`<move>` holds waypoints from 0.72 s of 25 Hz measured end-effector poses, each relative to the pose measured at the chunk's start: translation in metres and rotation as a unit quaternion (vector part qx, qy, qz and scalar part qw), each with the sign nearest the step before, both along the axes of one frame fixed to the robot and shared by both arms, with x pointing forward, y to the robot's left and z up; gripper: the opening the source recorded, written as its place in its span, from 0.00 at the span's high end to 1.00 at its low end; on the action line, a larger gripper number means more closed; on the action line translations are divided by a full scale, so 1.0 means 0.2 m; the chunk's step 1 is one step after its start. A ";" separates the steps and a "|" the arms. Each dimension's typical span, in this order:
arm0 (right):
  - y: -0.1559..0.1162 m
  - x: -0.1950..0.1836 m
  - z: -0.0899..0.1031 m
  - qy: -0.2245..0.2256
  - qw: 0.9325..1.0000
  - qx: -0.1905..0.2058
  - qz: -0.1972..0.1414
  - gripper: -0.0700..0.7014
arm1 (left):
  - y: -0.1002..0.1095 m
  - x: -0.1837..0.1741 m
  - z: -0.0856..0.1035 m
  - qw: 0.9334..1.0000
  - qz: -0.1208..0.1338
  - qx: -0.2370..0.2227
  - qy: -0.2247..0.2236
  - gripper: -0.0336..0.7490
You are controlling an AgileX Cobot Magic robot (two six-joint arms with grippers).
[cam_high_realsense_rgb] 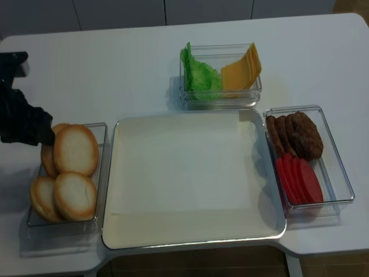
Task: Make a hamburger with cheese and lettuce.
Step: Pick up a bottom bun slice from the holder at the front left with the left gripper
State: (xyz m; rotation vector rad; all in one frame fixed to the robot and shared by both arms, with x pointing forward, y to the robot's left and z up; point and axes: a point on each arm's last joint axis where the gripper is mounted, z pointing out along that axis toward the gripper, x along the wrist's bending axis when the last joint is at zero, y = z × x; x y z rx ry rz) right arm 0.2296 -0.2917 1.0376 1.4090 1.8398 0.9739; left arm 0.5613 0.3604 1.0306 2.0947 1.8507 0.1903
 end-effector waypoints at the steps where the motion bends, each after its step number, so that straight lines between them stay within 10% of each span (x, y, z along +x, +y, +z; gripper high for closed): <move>1: 0.00 0.00 0.00 0.000 1.000 0.000 0.000 0.73 | 0.00 0.00 0.00 1.000 -0.002 0.000 -0.001 0.59; 18: 0.00 0.00 0.00 0.000 1.000 0.000 0.000 0.73 | 0.00 -0.01 0.00 1.000 -0.009 -0.002 0.009 0.81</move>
